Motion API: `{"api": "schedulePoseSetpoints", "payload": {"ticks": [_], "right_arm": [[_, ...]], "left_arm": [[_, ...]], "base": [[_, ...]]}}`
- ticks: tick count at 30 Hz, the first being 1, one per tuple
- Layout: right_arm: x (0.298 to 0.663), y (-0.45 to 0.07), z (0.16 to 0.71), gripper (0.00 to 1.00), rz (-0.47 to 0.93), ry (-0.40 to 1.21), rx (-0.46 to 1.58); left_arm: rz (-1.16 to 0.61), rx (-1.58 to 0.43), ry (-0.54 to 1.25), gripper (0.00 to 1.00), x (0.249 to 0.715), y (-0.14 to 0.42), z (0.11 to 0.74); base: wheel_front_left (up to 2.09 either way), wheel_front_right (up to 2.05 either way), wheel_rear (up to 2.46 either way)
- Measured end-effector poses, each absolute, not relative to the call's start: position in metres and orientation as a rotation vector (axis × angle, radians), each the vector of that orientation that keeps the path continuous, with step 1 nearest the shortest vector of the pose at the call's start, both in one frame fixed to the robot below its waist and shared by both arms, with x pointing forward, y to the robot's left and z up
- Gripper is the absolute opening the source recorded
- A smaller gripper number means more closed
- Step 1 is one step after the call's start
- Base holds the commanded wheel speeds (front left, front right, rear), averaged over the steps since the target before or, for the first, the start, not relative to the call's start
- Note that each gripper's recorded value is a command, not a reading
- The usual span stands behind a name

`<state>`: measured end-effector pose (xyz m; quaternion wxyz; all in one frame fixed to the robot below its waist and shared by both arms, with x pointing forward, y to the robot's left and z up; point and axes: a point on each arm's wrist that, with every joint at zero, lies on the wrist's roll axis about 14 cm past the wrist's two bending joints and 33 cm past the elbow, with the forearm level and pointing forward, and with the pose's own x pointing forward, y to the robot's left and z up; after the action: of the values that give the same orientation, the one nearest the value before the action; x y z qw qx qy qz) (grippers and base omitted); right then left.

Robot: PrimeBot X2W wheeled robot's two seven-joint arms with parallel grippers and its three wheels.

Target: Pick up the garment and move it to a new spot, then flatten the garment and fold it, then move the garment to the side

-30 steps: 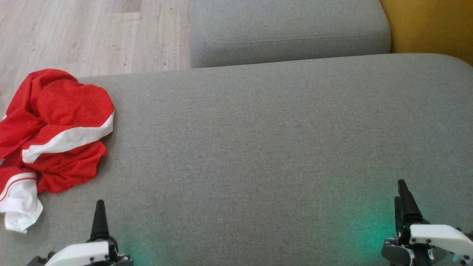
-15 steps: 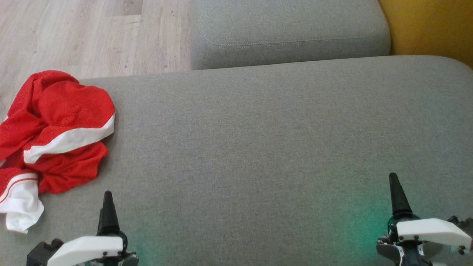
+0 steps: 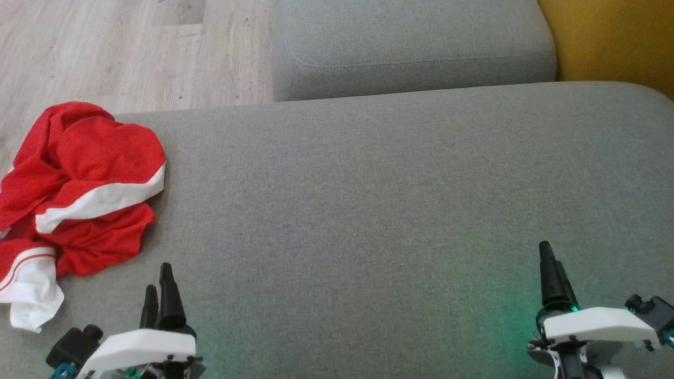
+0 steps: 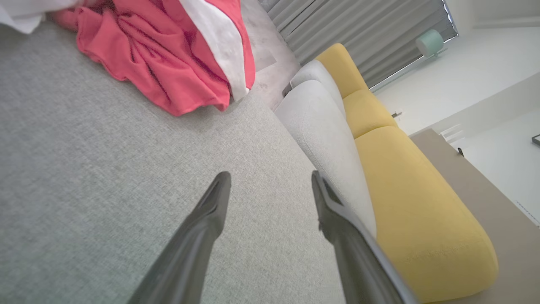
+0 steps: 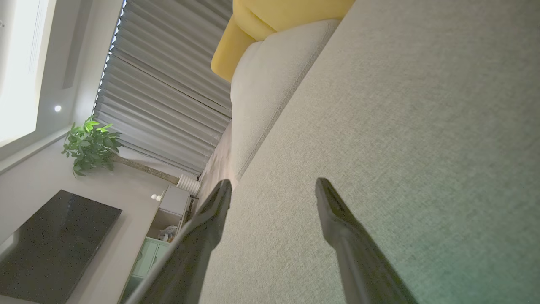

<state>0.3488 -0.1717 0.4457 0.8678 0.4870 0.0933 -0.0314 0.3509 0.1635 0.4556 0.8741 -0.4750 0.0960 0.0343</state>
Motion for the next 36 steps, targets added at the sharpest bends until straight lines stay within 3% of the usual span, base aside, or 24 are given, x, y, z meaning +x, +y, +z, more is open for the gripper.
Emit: {"api": "schedulePoseSetpoints", "payload": {"ticks": [36], "right_arm": [[0.351,-0.129,0.478,1.00,0.142,0.102,0.540]], "left_arm": [[0.032,-0.515,0.075,1.00,0.344,0.157,0.486]], "base": [[0.00,0.00,0.00]]}}
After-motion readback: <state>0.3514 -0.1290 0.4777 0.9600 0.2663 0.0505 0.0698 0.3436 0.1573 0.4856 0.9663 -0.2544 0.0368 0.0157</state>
